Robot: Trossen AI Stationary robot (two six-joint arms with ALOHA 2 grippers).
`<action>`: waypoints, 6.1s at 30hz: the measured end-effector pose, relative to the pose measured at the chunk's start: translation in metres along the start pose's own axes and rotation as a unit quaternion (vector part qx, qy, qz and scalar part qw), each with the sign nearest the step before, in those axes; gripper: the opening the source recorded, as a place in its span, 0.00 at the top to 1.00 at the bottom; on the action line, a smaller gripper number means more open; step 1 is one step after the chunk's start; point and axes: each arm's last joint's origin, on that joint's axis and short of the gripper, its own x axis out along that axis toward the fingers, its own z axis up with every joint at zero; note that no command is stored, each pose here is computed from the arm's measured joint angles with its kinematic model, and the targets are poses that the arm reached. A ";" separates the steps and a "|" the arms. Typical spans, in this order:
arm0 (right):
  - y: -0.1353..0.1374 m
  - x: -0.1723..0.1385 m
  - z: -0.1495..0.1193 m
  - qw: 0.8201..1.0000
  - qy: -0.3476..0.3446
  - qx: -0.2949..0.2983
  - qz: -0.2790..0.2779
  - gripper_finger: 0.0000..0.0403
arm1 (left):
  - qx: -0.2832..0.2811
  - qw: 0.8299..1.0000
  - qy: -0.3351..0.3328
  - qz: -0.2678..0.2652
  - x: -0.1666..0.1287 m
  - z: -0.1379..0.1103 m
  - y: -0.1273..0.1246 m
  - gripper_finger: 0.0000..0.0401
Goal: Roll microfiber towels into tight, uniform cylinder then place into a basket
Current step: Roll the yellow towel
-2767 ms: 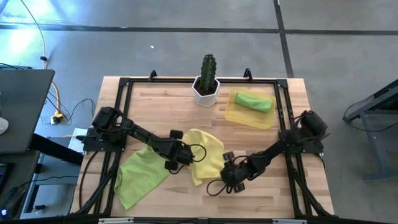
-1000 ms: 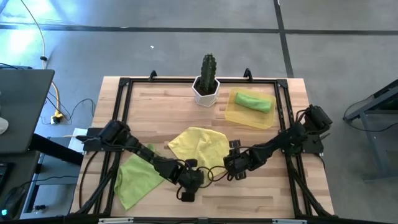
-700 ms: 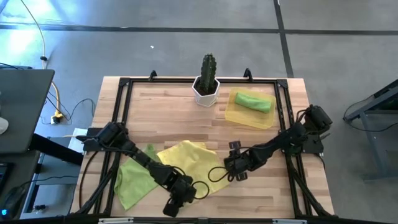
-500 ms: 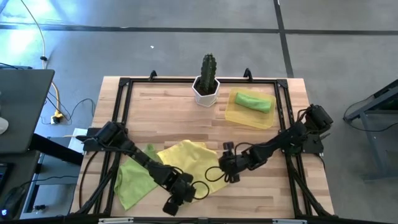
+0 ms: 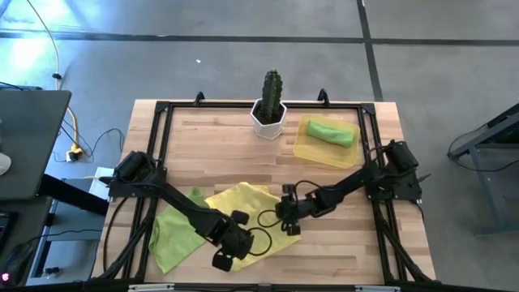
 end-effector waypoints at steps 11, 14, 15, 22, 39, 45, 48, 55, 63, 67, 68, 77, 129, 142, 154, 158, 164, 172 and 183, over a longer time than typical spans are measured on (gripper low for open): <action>0.029 -0.028 -0.002 0.984 0.045 0.022 0.170 0.64 | -0.076 0.985 0.067 0.136 0.025 -0.037 0.034 0.75; 0.027 -0.042 0.003 0.989 0.025 0.023 0.141 0.64 | -0.093 0.984 0.063 0.135 0.033 -0.042 0.044 0.75; 0.025 -0.046 0.005 0.992 0.018 0.022 0.120 0.64 | -0.096 0.984 0.067 0.135 0.035 -0.044 0.046 0.75; 0.008 -0.057 0.015 0.998 -0.042 0.019 -0.050 0.64 | -0.110 0.984 0.059 0.125 0.039 -0.046 0.054 0.75; -0.020 -0.017 -0.011 0.991 0.080 0.023 -0.104 0.64 | -0.108 0.986 0.050 0.121 0.040 -0.045 0.053 0.75; -0.026 -0.023 -0.022 0.977 0.133 -0.008 -0.167 0.64 | -0.095 0.987 0.051 0.120 0.040 -0.045 0.053 0.75; -0.028 -0.030 -0.024 0.973 0.146 -0.015 -0.177 0.64 | -0.085 0.987 0.050 0.127 0.040 -0.045 0.054 0.75; -0.030 -0.058 -0.010 0.982 0.104 0.026 -0.159 0.64 | -0.059 0.985 0.051 0.151 0.041 -0.043 0.064 0.75; -0.017 -0.071 0.012 0.992 -0.001 0.098 -0.077 0.64 | -0.049 0.986 0.042 0.151 0.034 -0.033 0.069 0.75; -0.014 -0.061 0.010 0.990 0.004 0.121 -0.067 0.64 | -0.051 0.994 0.040 0.092 0.030 -0.027 0.063 0.75; -0.014 -0.059 0.009 0.989 0.010 0.131 -0.066 0.64 | -0.052 0.994 0.045 0.081 0.030 -0.028 0.063 0.75; -0.020 -0.030 -0.006 0.978 0.083 0.189 -0.038 0.64 | -0.096 0.988 0.070 0.099 0.034 -0.037 0.076 0.75; 0.017 -0.114 -0.001 0.984 0.008 0.172 -0.042 0.64 | -0.121 0.970 -0.177 0.113 -0.045 -0.075 0.047 0.75; 0.049 -0.083 -0.015 0.991 0.015 0.122 -0.061 0.64 | -0.096 0.959 -0.267 -0.001 0.002 -0.102 0.096 0.75; 0.081 -0.052 -0.025 0.993 0.024 0.109 0.039 0.64 | -0.026 0.983 -0.182 -0.020 0.043 -0.113 0.070 0.75; 0.082 -0.053 -0.027 0.993 0.029 0.106 0.036 0.64 | -0.025 0.983 -0.179 -0.018 0.052 -0.111 0.069 0.75; 0.089 -0.057 -0.029 0.993 0.034 0.097 0.051 0.64 | -0.071 0.982 -0.170 -0.036 0.057 -0.111 0.067 0.75; 0.101 -0.063 -0.037 0.994 0.050 0.067 0.072 0.64 | -0.124 0.977 -0.164 -0.054 0.056 -0.112 0.060 0.75; 0.098 -0.065 -0.044 0.995 0.083 0.025 0.052 0.64 | -0.145 0.973 -0.163 -0.073 0.056 -0.112 0.053 0.75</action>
